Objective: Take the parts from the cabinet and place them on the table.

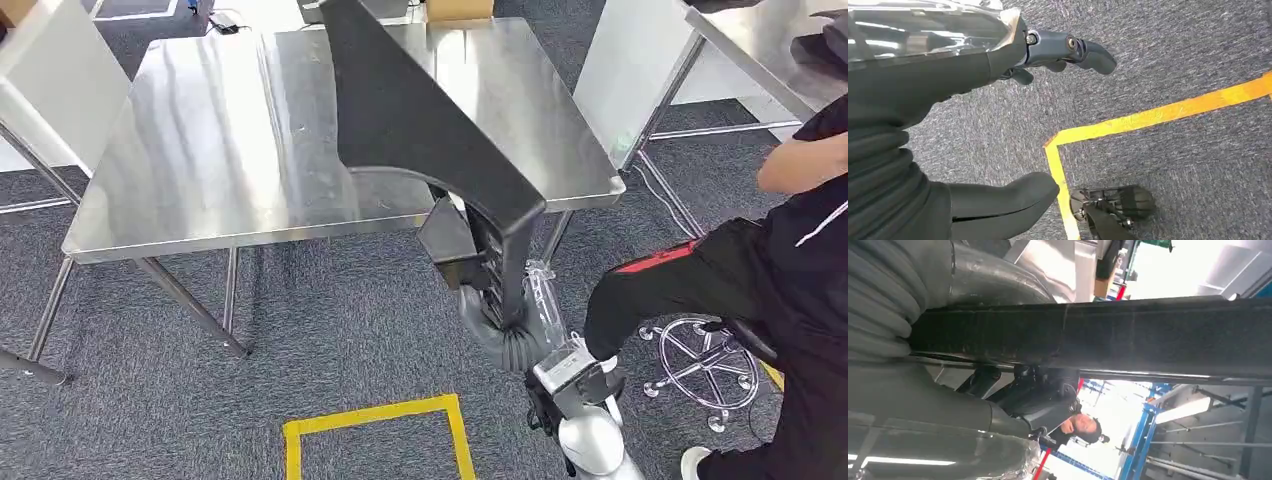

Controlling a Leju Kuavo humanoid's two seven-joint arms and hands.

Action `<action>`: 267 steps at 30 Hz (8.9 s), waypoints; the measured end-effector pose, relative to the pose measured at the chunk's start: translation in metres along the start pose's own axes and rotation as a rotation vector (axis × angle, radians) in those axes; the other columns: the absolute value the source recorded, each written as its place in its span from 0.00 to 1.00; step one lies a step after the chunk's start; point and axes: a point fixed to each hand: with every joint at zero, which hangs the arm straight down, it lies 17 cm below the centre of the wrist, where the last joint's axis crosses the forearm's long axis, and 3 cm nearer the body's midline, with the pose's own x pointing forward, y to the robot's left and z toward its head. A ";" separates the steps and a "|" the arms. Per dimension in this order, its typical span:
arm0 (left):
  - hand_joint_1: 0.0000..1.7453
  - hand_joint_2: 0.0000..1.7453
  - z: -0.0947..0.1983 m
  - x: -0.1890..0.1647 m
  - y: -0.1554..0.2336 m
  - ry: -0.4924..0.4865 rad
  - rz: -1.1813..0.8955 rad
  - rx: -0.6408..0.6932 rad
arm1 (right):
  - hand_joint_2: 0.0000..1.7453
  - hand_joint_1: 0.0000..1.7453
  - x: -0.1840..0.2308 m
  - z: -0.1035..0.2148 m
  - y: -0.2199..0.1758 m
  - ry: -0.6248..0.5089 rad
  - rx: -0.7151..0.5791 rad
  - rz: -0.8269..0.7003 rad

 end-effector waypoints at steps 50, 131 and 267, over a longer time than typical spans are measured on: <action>0.00 1.00 0.001 -0.003 0.004 0.002 0.024 0.022 | 1.00 1.00 0.000 0.006 0.004 0.004 0.013 -0.007; 0.00 1.00 0.001 -0.008 0.002 0.019 0.026 0.085 | 1.00 1.00 -0.134 -0.064 -0.094 0.200 0.058 0.907; 0.00 0.00 0.003 -0.001 -0.017 0.006 0.133 0.123 | 0.00 0.00 0.094 -0.015 -0.052 -0.287 0.055 -0.406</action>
